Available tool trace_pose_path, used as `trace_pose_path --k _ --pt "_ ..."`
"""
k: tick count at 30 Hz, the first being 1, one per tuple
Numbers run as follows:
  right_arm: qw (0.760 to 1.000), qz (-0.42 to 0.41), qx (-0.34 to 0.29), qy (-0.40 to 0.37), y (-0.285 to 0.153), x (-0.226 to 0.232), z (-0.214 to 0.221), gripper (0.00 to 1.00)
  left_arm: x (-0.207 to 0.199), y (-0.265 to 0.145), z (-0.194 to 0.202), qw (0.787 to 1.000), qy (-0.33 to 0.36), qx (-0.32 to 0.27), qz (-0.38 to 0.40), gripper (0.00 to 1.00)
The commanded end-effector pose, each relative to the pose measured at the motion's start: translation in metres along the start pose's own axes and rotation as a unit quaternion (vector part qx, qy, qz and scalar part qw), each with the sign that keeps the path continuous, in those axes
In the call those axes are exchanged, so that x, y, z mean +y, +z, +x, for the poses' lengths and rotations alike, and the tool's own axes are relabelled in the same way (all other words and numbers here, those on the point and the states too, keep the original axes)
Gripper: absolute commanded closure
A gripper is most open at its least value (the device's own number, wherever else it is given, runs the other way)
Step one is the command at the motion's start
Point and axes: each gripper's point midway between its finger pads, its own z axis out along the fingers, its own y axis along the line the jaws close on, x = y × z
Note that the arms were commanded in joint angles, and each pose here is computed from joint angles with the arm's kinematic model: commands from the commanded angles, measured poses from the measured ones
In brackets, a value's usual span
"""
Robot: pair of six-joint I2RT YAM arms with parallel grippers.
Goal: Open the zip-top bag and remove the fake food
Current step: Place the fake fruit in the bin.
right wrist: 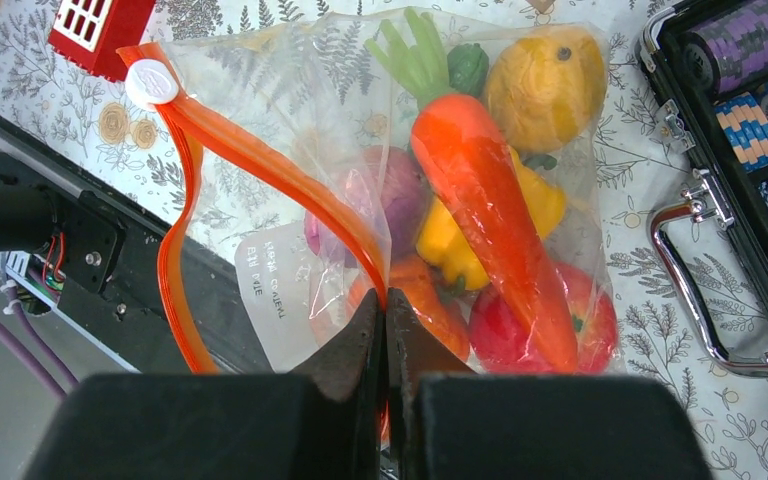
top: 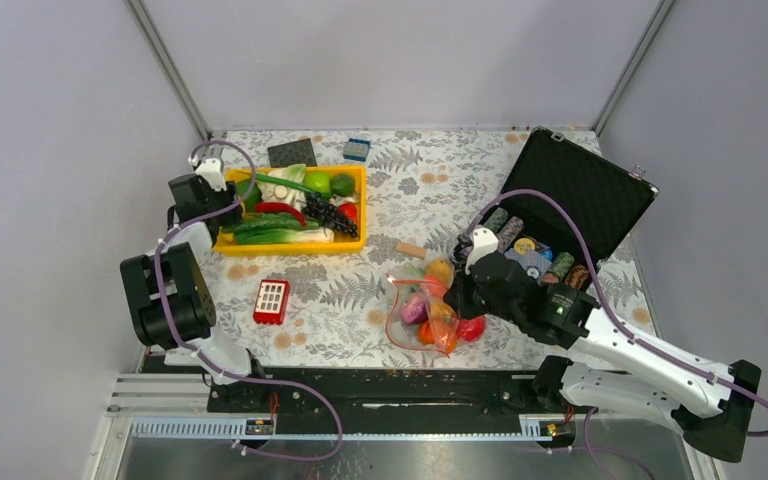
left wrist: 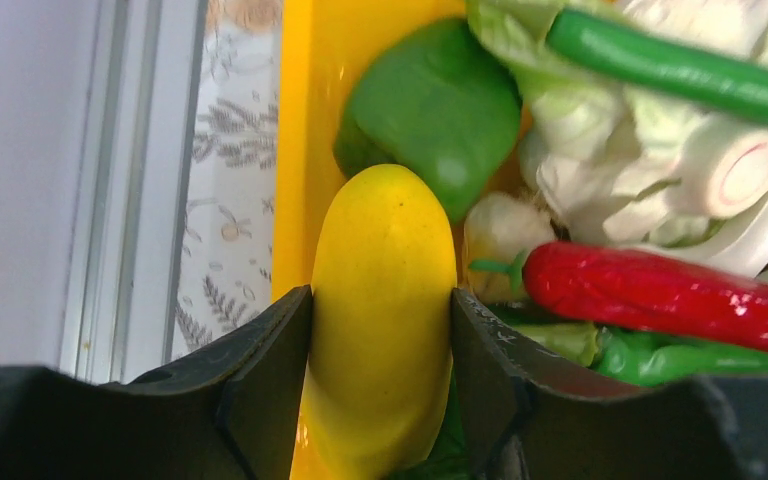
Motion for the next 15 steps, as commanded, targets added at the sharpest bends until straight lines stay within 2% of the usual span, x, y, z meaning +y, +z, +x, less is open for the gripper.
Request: trace_pose_path --k 1,8,12,15 --pt "1.000 -0.016 -0.014 0.014 -0.003 0.004 -0.005 1.00 0.010 -0.010 -0.001 0.999 0.002 0.027 -0.029 0.64" --pt "0.999 -0.020 -0.016 0.020 -0.005 0.004 -0.003 1.00 0.013 -0.011 0.010 0.997 -0.002 0.069 -0.039 0.63" --pt "0.999 -0.021 -0.016 0.024 -0.006 0.004 -0.002 1.00 0.013 -0.011 0.011 0.997 0.000 0.070 -0.041 0.57" --pt "0.999 -0.021 -0.016 0.026 -0.006 0.004 -0.001 1.00 0.013 -0.010 0.008 0.997 -0.002 0.069 -0.043 0.48"
